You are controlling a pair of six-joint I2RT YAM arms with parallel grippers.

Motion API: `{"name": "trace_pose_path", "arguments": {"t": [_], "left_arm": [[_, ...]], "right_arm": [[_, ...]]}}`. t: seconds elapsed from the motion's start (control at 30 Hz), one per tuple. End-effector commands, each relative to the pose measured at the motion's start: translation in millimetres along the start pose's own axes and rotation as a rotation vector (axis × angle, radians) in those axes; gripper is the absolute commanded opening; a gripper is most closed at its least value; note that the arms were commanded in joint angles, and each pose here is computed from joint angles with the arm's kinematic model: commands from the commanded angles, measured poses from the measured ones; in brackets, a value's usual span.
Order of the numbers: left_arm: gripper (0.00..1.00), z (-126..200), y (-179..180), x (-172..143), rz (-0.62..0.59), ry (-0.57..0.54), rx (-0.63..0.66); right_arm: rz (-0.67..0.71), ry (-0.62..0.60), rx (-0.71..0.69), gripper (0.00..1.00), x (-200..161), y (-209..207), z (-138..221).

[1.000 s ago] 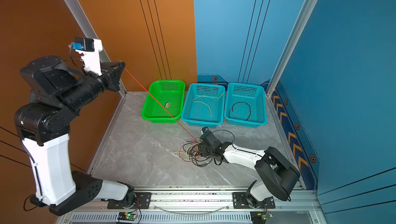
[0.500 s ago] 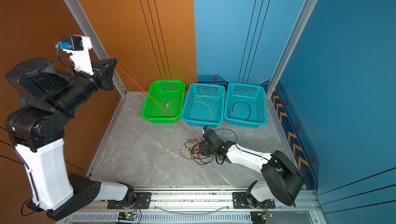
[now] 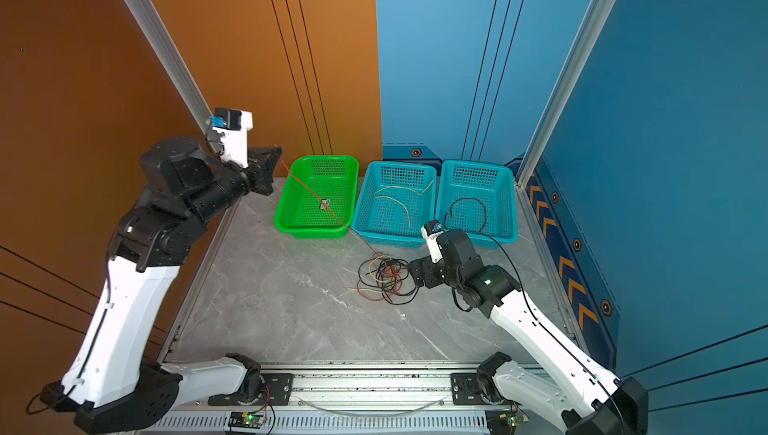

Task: Untangle and sort cables by color
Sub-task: Untie the cable.

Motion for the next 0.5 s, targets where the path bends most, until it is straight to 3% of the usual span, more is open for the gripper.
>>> {"name": "trace_pose_path", "arguments": {"t": [0.0,0.3,0.47], "left_arm": [[0.0,13,-12,18,0.007,-0.088,-0.056],[0.0,39,-23,29,0.018,-0.117,-0.113],[0.0,55,-25,35,0.022,-0.137,-0.125]], "right_arm": [[0.143,-0.047,0.127,0.88,25,23,-1],[0.36,-0.12,0.212,0.86,96,59,-75],[0.428,-0.162,0.278,0.85,114,84,-106]]}}
Point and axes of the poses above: each gripper's point midway between its finger pads, its own z axis back along the fingers, its own y axis along the line the jaws close on, x = y × z, the point moved 6 cm from there along z, back along the fingers, and after that the axes turned 8 degrees about z, right-handed, at the moved point
